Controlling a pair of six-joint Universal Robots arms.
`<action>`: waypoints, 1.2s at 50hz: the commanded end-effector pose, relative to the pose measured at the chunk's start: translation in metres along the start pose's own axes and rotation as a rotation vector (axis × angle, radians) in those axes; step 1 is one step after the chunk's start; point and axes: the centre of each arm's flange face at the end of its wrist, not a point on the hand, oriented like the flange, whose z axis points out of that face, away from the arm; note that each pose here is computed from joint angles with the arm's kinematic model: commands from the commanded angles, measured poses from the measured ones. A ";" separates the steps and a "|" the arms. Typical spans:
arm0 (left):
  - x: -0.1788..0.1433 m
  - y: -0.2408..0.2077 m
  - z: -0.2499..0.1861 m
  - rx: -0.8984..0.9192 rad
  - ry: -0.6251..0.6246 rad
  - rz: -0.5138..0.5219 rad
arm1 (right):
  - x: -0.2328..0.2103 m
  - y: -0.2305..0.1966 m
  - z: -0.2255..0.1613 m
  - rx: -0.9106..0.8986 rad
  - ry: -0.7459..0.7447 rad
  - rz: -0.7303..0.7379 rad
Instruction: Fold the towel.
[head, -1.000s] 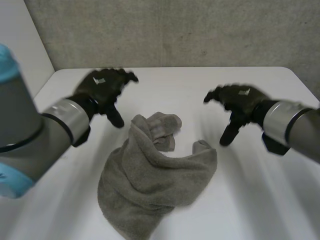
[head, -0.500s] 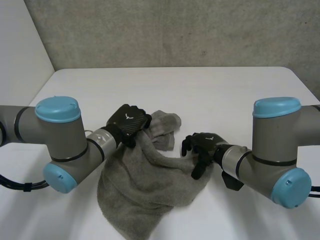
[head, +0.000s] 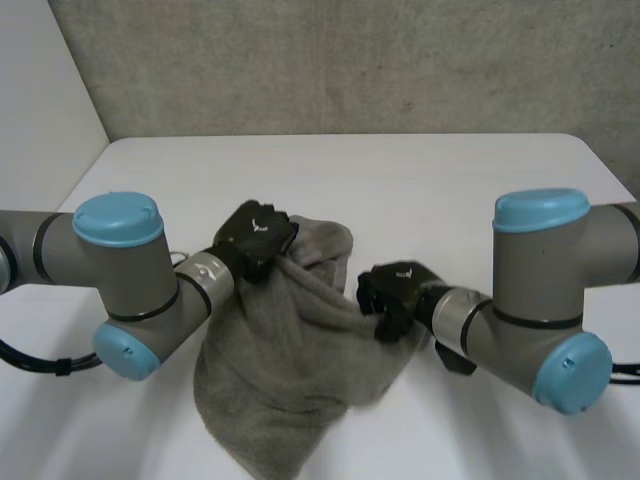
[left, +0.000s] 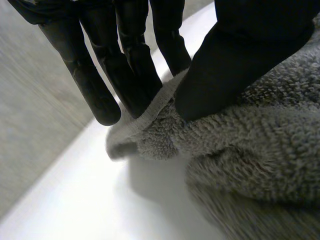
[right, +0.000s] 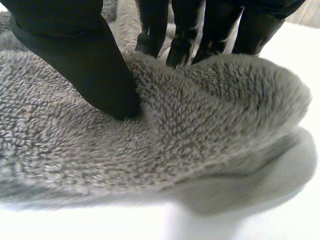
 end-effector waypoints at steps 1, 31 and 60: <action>-0.034 -0.040 0.022 0.287 -0.198 0.176 | 0.021 -0.067 0.010 0.247 0.167 -0.231; -0.040 -0.025 -0.026 0.234 -0.374 0.083 | 0.031 -0.075 0.009 0.406 0.298 -0.402; -0.001 0.015 -0.080 -0.227 -0.139 0.045 | 0.013 -0.007 -0.012 0.115 0.172 -0.350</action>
